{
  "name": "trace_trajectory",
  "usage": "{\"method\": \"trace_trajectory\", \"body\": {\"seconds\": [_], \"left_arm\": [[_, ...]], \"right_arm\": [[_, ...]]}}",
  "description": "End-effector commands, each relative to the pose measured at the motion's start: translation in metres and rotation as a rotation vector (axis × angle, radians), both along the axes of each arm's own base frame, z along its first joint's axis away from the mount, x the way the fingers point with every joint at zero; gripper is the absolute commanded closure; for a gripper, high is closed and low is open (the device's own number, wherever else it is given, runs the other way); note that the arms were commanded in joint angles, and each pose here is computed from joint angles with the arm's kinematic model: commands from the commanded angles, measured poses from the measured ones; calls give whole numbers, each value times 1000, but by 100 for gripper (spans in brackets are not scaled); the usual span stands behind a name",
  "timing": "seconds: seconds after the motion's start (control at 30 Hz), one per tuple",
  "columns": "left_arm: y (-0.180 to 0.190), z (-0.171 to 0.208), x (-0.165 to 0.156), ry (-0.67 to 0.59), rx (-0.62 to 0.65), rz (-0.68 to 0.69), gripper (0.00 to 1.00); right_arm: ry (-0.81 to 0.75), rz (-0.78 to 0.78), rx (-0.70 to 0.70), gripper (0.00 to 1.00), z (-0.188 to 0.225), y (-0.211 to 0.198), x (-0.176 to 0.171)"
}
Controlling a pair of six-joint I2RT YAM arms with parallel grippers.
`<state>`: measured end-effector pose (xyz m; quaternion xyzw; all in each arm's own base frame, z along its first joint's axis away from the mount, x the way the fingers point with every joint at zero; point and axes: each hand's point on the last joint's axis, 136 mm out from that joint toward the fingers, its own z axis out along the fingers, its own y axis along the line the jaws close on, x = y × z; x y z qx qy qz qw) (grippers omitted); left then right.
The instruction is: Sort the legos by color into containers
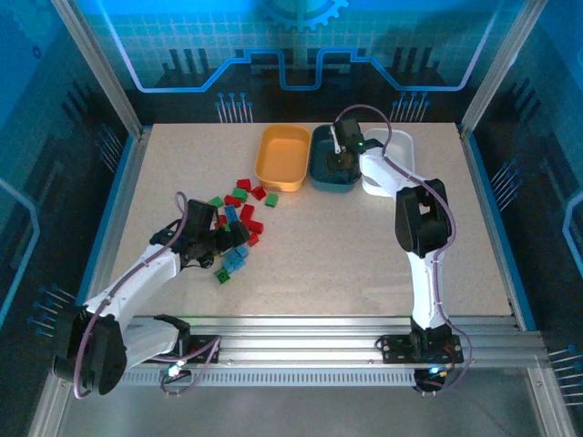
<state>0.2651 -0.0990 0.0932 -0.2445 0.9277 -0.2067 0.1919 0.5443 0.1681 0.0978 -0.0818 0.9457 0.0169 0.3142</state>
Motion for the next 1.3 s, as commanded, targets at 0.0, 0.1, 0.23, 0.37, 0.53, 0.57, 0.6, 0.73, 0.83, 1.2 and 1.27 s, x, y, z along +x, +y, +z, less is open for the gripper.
{"method": "trace_trajectory", "body": {"seconds": [0.0, 0.1, 0.23, 0.37, 0.53, 0.57, 0.6, 0.73, 0.83, 1.2, 1.27], "left_arm": [[12, 11, 8, -20, 49, 26, 2], [18, 6, 4, 17, 59, 68, 6], [36, -14, -25, 107, 107, 161, 12], [35, -32, -51, 177, 82, 194, 16], [25, -48, -66, 225, 68, 185, 21], [22, -52, -68, 233, 64, 177, 23], [19, -56, -71, 244, 68, 167, 24], [12, -65, -74, 257, 84, 136, 32], [14, -69, -75, 263, 113, 134, 33], [26, -82, -76, 307, 211, 132, 42], [29, -80, -78, 303, 222, 140, 44]], "right_arm": [[-40, 6, 36, 35, 33, 1, 0], [-64, 2, 49, 35, 50, 3, -12], [-117, 5, 80, 35, 72, 11, -48], [-147, 22, 139, 35, 82, 24, -87], [-144, 49, 194, 35, 82, 34, -125], [-144, 51, 200, 35, 82, 36, -130], [-138, 51, 204, 35, 79, 36, -135], [-120, 52, 212, 35, 68, 36, -147], [-106, 48, 203, 36, 62, 34, -150], [-104, 50, 201, 36, 58, 32, -154], [-107, 50, 201, 36, 58, 31, -155]]}}
